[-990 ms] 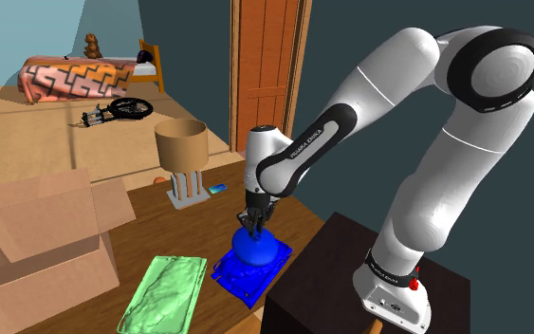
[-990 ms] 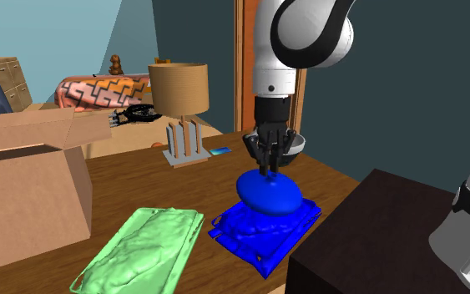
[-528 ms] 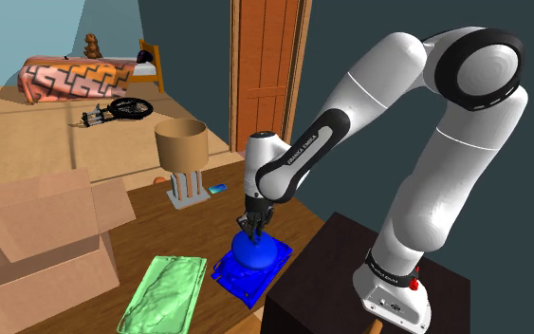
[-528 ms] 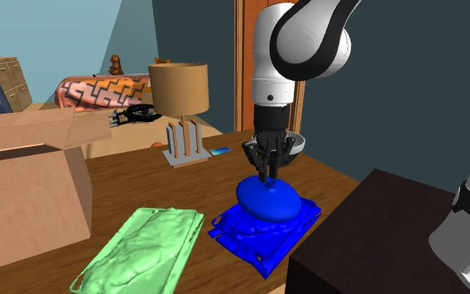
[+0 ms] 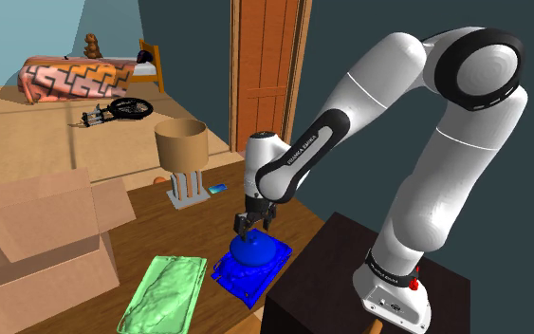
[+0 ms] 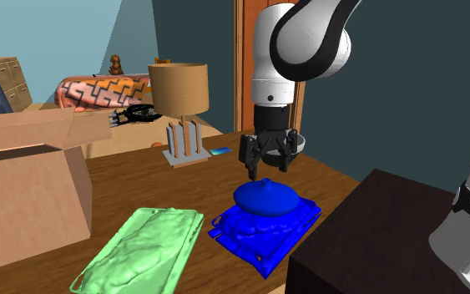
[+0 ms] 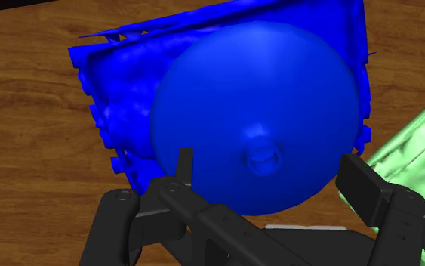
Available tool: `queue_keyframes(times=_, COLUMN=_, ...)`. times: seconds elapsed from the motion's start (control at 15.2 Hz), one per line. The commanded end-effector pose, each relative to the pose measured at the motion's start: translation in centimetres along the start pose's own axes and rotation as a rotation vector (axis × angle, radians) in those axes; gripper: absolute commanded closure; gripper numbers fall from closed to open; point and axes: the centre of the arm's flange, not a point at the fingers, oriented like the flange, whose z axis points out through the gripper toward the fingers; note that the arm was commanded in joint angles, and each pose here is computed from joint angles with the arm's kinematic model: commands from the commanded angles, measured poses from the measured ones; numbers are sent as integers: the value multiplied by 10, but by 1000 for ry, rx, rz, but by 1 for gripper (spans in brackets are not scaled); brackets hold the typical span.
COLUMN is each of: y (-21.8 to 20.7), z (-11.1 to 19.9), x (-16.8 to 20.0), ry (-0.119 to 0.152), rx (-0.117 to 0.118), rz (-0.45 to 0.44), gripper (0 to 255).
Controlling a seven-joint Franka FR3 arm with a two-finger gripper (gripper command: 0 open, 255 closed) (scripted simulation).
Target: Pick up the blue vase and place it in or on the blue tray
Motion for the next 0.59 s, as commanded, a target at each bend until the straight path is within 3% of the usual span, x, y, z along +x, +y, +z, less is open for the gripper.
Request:
queue_keyframes(times=0.0, y=0, z=0, x=0, ry=0, rx=0, rz=0, gripper=0)
queue_keyframes(times=0.26, y=0, z=-50, x=0, ry=0, rx=0, rz=0, gripper=0)
queue_keyframes(times=0.53, y=0, z=-50, x=0, ry=0, rx=0, rz=0, gripper=0)
